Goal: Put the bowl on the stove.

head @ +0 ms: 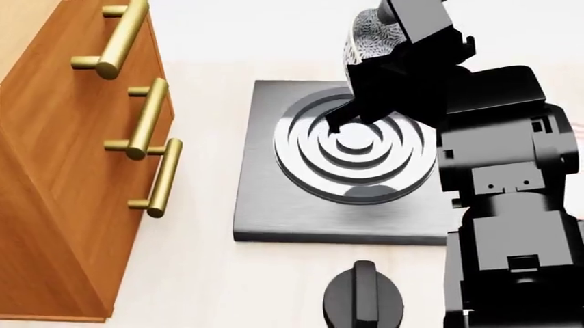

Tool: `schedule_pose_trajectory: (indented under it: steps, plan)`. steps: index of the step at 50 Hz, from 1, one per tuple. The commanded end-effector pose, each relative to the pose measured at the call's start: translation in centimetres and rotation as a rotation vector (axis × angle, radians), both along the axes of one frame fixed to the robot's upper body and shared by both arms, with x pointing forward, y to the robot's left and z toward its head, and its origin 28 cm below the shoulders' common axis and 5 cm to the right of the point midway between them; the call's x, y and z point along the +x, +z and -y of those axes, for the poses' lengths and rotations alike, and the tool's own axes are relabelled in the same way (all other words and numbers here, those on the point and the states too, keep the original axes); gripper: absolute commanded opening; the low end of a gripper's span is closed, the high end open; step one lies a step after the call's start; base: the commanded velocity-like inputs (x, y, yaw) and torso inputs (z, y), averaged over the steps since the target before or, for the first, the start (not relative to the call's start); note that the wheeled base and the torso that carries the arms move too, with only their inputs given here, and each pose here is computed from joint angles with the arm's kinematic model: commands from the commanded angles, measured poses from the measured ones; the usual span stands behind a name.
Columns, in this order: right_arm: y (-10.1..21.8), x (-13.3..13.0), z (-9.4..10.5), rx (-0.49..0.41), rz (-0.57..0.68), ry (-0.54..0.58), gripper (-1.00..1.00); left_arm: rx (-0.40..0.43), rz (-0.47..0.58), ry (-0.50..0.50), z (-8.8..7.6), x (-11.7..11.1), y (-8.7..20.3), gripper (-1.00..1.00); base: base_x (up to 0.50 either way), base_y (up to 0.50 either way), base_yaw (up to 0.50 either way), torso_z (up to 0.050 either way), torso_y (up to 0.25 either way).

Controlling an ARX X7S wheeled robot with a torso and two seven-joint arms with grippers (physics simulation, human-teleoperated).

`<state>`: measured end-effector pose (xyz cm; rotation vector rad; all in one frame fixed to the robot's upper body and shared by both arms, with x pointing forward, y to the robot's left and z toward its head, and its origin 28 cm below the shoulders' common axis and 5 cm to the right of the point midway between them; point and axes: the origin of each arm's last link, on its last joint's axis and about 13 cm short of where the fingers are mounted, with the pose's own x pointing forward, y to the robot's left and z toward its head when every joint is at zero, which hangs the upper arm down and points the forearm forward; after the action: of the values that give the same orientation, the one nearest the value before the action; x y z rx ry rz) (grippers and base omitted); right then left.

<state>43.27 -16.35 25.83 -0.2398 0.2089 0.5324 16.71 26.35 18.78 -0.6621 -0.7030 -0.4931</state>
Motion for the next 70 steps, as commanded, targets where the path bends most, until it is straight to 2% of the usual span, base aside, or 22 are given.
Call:
schedule_pose_trajectory:
  steps: [1, 8, 27, 32, 70]
  plan:
    - [0.3, 0.2, -0.9, 0.027, 0.007, 0.039, -1.0, 0.002, 0.031, 0.061, -0.4, 0.1, 0.0, 1.0, 0.0, 0.0, 0.0, 0.0, -0.25]
    - [0.3, 0.2, -0.9, 0.03, 0.008, 0.039, -1.0, -0.005, 0.022, 0.055, -0.4, 0.0, 0.0, 1.0, 0.0, 0.0, 0.0, 0.0, -0.23]
    - [0.5, 0.2, -0.9, 0.049, 0.014, 0.032, -1.0, -0.004, 0.031, 0.06, -0.4, 0.0, -0.1, 1.0, 0.0, 0.0, 0.0, 0.0, -0.014]
    - [0.5, 0.2, -1.0, 0.051, 0.015, 0.034, -1.0, -0.006, 0.033, 0.058, -0.4, -0.1, 0.0, 1.0, 0.0, 0.0, 0.0, 0.0, -0.226]
    - [-0.5, 0.1, -1.3, 0.03, -0.049, 0.062, -1.0, -0.009, 0.027, 0.057, -0.3, 0.0, 0.0, 1.0, 0.0, 0.0, 0.0, 0.0, -0.001]
